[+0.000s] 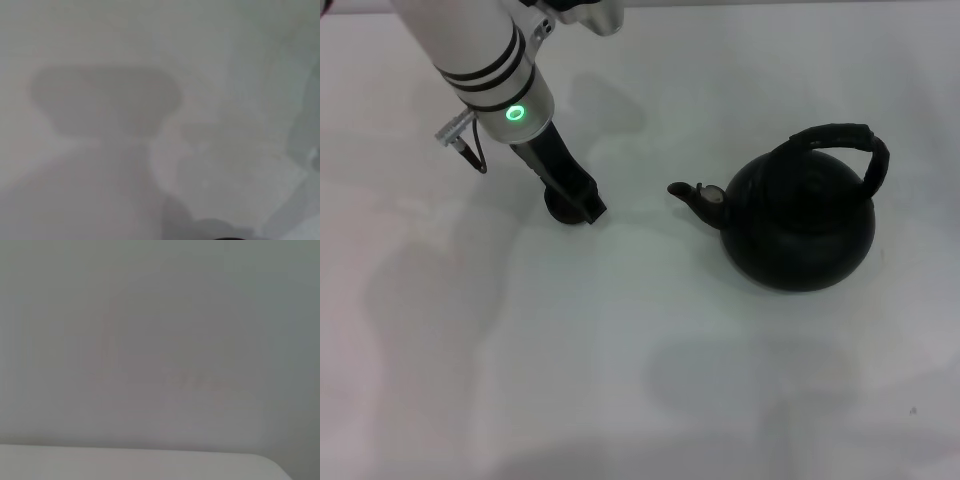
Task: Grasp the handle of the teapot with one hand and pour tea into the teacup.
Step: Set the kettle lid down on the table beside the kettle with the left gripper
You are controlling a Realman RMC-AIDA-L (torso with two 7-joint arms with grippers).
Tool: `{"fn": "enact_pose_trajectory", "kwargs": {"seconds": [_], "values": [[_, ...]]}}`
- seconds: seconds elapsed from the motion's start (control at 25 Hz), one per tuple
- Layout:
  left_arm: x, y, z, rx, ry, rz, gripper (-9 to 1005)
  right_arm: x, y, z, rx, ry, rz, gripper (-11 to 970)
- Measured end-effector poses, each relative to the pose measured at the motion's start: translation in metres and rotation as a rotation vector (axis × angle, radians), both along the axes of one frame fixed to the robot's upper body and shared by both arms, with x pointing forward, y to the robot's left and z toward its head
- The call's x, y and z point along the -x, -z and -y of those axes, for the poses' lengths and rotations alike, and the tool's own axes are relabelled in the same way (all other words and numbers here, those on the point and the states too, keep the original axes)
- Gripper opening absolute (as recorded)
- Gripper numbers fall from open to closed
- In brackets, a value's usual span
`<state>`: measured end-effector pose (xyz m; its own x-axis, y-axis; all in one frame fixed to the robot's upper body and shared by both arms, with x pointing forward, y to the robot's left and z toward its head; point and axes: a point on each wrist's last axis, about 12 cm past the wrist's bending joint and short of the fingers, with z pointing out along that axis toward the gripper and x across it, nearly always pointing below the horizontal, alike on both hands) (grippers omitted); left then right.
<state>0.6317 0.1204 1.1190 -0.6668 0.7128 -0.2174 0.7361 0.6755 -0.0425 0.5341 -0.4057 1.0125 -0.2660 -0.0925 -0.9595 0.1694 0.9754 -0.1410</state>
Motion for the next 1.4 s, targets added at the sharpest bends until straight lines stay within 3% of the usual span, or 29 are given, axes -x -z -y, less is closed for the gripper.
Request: {"fn": "enact_pose_trajectory", "kwargs": {"seconds": [0.52,0.96,1.2,1.4], "values": [[0.002,0.002,-0.003,-0.002,0.0,-0.009,893,0.001,0.001,0.001,-0.001,0.004,-0.002,845],[0.01,-0.013,-0.011,0.004,0.022,-0.038,893,0.003,0.001,0.003,-0.001,0.013,-0.004,844],[0.018,-0.011,-0.019,-0.039,0.028,-0.084,892,0.002,0.0,0.003,0.002,0.011,-0.001,844],[0.022,-0.019,-0.03,0.017,0.01,-0.079,892,0.002,0.0,0.004,0.004,0.01,0.001,844]]}}
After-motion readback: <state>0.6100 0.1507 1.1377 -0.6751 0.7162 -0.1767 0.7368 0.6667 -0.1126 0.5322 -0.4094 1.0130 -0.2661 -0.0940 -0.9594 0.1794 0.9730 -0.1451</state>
